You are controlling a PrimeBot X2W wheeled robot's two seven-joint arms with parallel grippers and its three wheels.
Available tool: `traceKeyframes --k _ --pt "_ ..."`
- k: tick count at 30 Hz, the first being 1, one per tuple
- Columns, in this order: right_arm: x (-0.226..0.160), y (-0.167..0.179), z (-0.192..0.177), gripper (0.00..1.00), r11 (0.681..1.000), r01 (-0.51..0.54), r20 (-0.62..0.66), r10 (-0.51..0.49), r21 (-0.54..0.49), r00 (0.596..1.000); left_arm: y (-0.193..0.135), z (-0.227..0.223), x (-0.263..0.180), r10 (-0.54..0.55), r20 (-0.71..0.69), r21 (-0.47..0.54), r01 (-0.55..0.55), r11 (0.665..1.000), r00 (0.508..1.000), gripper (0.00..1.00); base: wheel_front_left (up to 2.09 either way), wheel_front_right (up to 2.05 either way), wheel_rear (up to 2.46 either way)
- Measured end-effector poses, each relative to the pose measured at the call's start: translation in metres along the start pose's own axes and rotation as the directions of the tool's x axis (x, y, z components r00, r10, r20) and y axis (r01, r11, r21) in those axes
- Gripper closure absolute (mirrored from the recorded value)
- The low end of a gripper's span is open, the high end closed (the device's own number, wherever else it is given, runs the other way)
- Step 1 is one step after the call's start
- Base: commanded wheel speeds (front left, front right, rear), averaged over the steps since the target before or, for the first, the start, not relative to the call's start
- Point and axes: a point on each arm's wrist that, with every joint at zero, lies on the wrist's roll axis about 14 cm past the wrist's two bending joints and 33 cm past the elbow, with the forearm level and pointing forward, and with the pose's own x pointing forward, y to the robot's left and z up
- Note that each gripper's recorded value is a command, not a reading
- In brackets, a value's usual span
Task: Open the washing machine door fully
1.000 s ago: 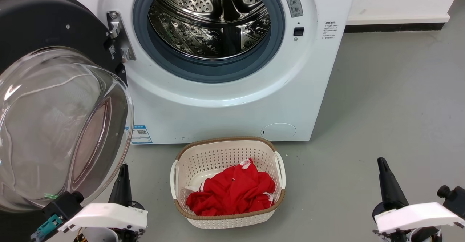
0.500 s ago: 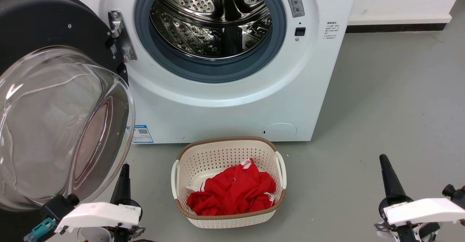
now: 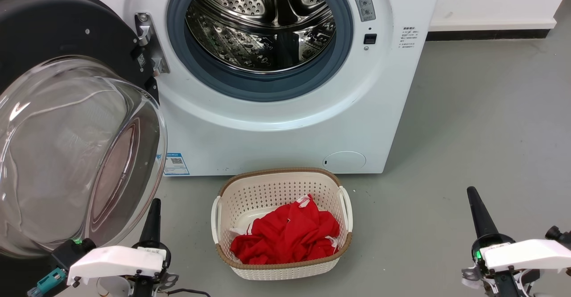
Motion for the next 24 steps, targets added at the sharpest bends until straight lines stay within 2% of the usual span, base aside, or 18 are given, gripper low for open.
traceKeyframes --k 24 --pt "0.0062 0.0006 0.0018 1.00 0.976 0.001 -0.010 0.001 0.216 1.000 -0.0049 0.0034 0.0024 -0.034 -0.007 -0.224 0.031 0.974 0.999 1.00 0.00 0.00 0.00"
